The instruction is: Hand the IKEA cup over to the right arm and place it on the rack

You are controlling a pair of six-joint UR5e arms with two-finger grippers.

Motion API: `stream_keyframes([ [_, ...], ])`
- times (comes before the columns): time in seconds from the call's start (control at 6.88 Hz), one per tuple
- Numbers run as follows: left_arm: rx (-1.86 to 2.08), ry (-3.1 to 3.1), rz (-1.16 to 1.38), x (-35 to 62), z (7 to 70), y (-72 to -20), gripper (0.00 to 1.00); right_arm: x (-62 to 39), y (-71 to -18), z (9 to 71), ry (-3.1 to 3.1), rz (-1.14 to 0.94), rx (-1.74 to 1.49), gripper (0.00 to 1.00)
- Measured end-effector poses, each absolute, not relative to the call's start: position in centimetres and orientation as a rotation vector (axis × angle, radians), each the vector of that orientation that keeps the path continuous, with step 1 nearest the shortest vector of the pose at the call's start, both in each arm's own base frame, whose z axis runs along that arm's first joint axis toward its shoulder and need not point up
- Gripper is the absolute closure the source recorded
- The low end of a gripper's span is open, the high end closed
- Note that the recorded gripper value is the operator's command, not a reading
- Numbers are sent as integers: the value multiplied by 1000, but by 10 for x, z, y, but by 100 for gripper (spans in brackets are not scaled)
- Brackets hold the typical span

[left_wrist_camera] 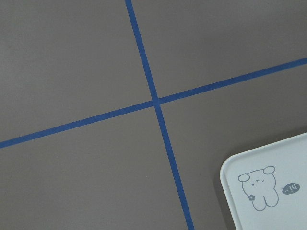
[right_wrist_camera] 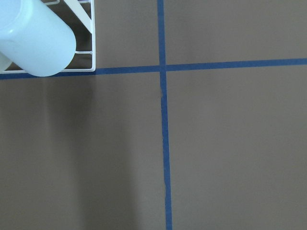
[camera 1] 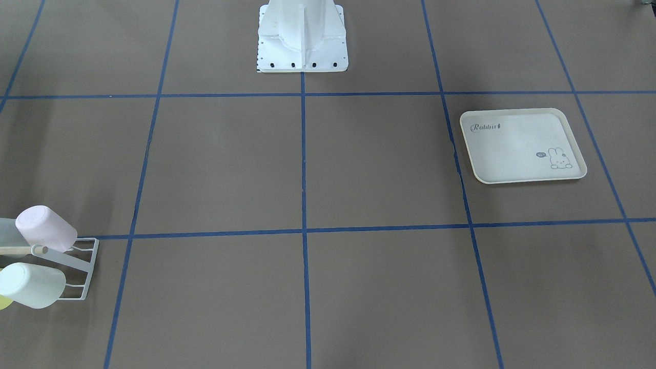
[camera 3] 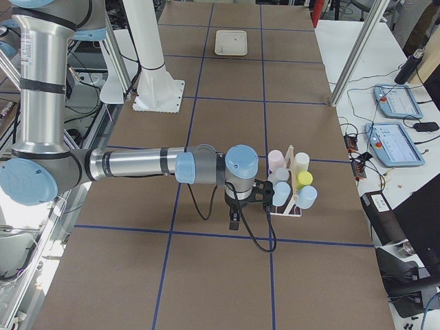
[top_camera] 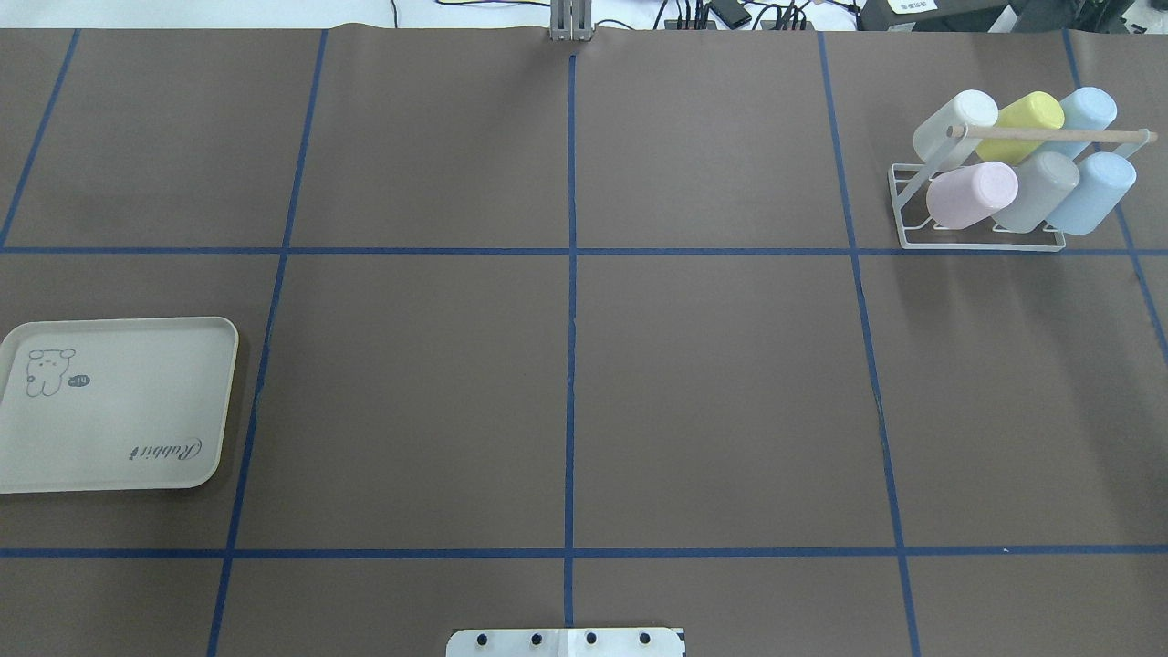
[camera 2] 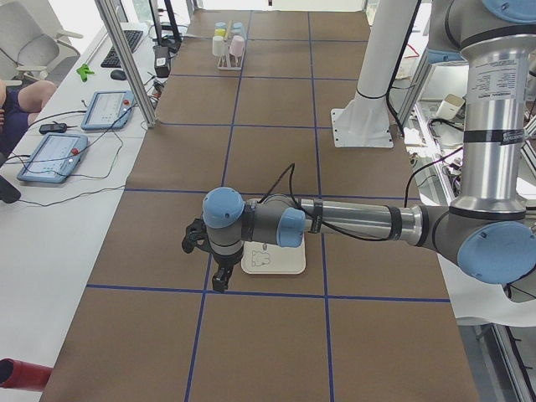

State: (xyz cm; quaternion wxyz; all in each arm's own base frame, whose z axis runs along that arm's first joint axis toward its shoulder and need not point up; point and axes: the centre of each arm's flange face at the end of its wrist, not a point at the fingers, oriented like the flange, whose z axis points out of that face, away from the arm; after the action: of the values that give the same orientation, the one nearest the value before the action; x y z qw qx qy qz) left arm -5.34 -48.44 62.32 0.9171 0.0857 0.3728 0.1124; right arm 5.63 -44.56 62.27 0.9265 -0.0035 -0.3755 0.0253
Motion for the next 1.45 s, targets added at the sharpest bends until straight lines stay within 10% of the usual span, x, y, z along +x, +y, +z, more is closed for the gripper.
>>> stream_keyframes([
  [1.45, 175, 725, 219, -58, 624, -486, 0, 54, -453, 619, -808, 36, 39, 0],
])
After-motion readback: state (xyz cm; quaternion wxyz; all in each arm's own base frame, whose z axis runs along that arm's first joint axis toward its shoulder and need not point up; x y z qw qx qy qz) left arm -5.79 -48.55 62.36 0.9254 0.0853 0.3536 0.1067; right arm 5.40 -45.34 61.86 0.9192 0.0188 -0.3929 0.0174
